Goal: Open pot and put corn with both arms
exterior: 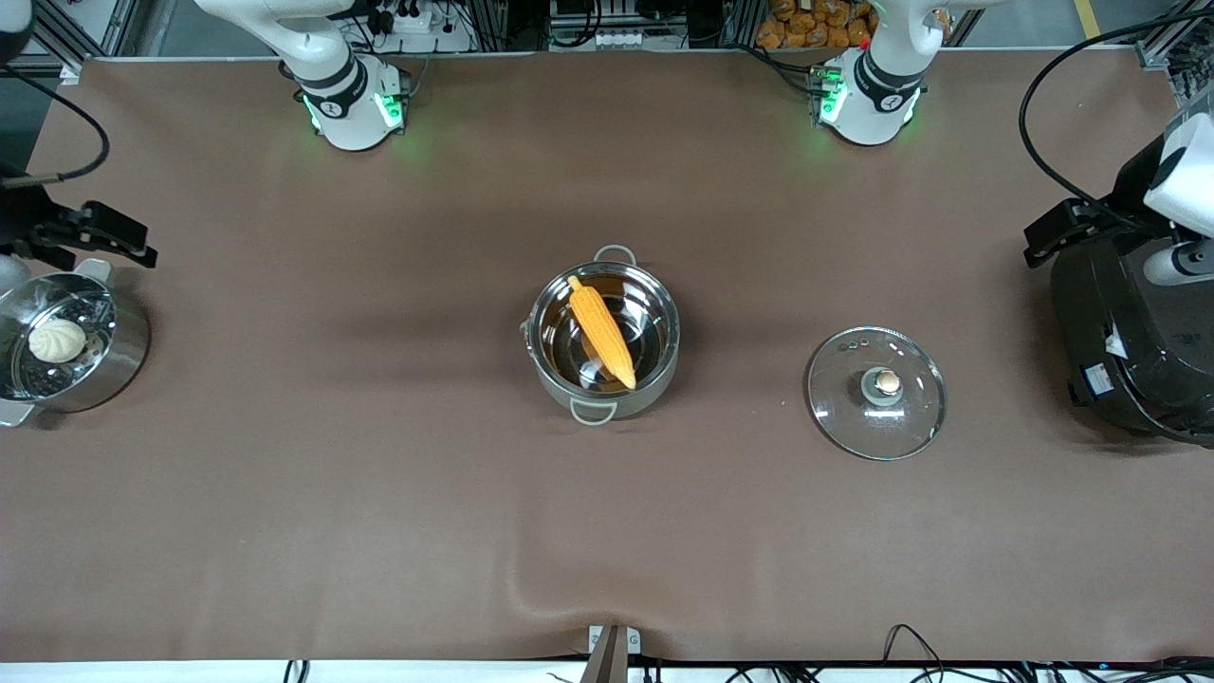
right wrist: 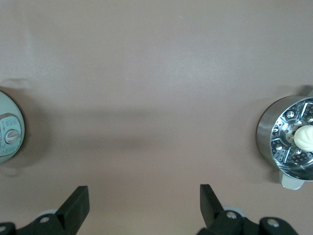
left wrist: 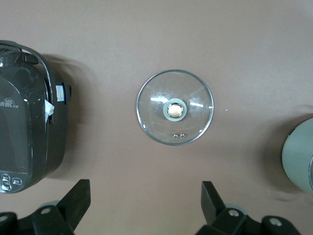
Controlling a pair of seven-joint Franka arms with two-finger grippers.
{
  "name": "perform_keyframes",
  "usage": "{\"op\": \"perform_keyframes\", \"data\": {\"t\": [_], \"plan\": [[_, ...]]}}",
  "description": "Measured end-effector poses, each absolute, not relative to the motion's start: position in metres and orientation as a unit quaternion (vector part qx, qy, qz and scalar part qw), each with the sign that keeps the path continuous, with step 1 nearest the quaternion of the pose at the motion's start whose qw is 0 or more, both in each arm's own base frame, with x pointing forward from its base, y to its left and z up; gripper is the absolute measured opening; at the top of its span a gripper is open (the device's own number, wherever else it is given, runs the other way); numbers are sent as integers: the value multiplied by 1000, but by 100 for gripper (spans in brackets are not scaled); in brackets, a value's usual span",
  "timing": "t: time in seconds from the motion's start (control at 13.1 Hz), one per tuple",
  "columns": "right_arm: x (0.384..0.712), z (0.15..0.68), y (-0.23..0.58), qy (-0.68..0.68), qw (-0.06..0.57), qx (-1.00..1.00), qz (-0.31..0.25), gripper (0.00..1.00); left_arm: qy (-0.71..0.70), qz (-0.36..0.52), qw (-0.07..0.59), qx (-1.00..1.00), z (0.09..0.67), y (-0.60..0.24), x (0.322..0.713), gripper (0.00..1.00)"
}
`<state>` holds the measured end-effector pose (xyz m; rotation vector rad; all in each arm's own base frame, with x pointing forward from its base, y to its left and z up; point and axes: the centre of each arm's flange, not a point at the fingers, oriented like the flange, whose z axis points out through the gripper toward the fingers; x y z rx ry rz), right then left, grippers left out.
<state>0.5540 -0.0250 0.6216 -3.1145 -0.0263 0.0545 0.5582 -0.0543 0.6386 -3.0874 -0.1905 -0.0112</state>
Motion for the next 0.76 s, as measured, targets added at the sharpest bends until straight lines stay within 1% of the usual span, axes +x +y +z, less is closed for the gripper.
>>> {"op": "perform_keyframes", "data": {"t": [0.38, 0.76], "plan": [[544, 638, -25, -12, 14, -1000, 13, 100, -41, 0, 25, -999, 641, -50, 555, 100], [541, 641, -20, -14, 14, -1000, 16, 100, -38, -2, 24, -999, 643, -50, 555, 100]]}}
